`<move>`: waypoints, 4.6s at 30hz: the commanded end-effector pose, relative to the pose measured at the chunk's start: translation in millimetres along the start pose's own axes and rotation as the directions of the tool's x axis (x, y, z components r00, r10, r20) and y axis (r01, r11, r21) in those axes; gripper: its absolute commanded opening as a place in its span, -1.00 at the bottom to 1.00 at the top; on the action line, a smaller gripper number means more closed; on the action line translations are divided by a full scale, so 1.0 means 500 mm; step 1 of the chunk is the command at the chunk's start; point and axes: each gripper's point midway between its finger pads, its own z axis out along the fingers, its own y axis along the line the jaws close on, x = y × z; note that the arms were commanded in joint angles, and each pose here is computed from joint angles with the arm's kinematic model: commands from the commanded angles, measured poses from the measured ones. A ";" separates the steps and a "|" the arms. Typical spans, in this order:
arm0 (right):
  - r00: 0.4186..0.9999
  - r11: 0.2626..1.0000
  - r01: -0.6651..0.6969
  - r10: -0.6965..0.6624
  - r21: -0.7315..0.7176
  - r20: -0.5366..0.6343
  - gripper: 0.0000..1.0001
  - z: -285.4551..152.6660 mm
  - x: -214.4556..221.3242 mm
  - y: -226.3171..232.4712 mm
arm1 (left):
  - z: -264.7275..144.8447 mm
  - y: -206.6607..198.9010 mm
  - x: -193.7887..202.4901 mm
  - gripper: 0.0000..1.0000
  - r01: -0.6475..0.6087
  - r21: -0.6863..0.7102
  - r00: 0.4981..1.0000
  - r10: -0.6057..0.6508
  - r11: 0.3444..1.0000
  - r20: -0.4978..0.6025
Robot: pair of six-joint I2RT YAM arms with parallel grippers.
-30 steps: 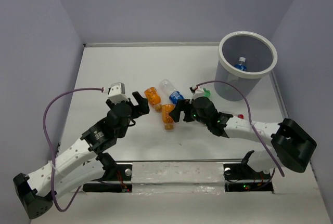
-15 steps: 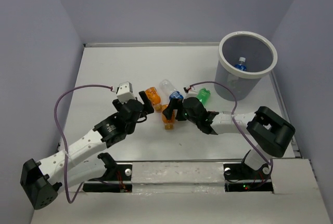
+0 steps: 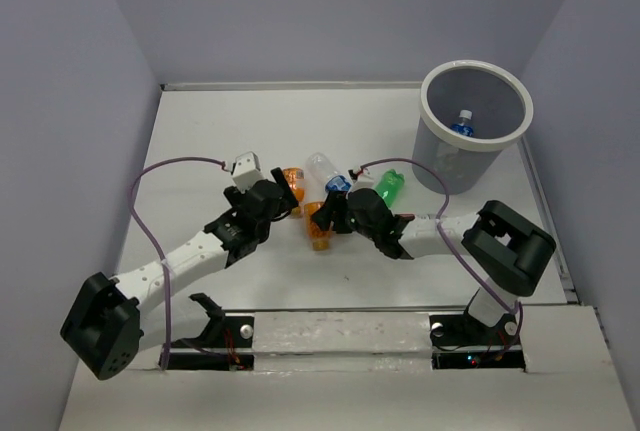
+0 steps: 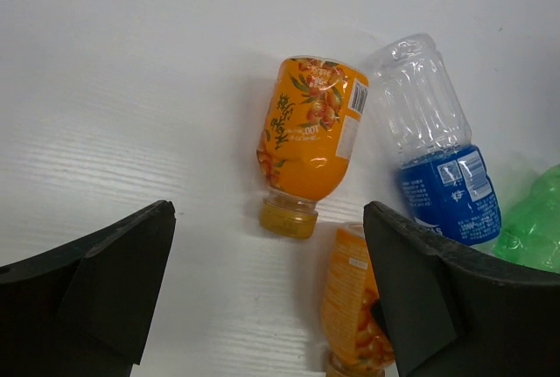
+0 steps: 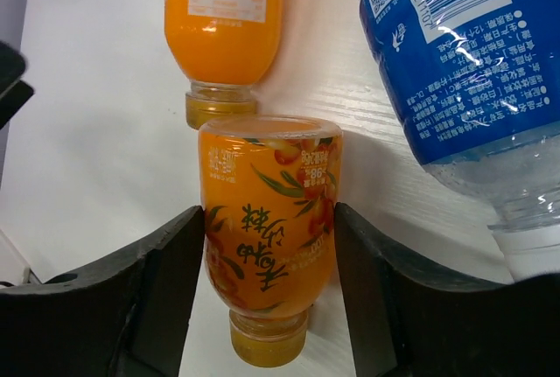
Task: Put the plastic bottles in the bin
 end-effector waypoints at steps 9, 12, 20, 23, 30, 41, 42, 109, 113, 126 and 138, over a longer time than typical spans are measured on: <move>1.000 0.999 0.023 -0.023 -0.025 0.009 0.88 0.004 -0.009 0.021 | 0.067 -0.048 -0.018 0.98 0.038 0.062 0.999 -0.040 0.997 0.028; 0.998 0.999 0.043 -0.044 -0.034 -0.041 0.90 0.023 0.011 0.025 | 0.076 -0.037 -0.026 0.98 0.018 0.049 0.999 -0.020 0.999 0.031; 0.996 0.996 0.080 -0.081 -0.028 -0.027 0.28 0.034 0.016 0.042 | 0.123 0.016 -0.034 0.98 -0.072 -0.060 0.996 0.075 0.996 0.044; 0.993 0.993 0.117 -0.118 -0.034 -0.009 0.19 0.014 0.008 0.061 | 0.144 -0.031 -0.048 0.98 -0.181 0.023 0.983 0.181 0.983 0.033; 0.979 0.978 0.188 -0.179 -0.092 0.098 0.06 -0.080 -0.081 0.119 | 0.140 -0.038 -0.061 0.98 -0.260 0.052 0.964 0.257 0.964 0.064; 0.751 0.966 0.237 -0.251 0.106 0.611 0.01 -0.412 -0.538 0.142 | 0.106 -0.076 -0.047 0.98 -0.280 0.224 0.960 0.267 0.934 0.085; 0.681 0.960 0.210 -0.278 0.183 0.678 -0.01 -0.478 -0.614 0.121 | 0.104 -0.080 -0.031 0.98 -0.298 0.262 0.955 0.284 0.918 0.088; 0.819 0.801 0.560 -0.496 0.210 -0.289 0.86 0.127 -0.224 -0.129 | 0.040 -0.027 -0.044 0.98 -0.181 0.079 0.983 0.179 0.980 0.032; 0.828 0.818 0.543 -0.483 0.193 -0.285 0.38 0.134 -0.221 -0.119 | 0.055 -0.036 -0.027 0.98 -0.204 0.095 0.979 0.204 0.974 0.010; 0.880 0.897 0.407 -0.435 0.171 0.190 -0.02 -0.026 -0.511 0.113 | 0.048 -0.076 -0.001 0.98 -0.360 0.186 0.933 0.356 0.914 0.055; 0.607 0.741 0.246 -0.621 0.625 0.497 -0.04 -0.417 -0.911 0.020 | 0.066 -0.097 -0.009 0.98 -0.479 0.138 0.877 0.471 0.867 0.092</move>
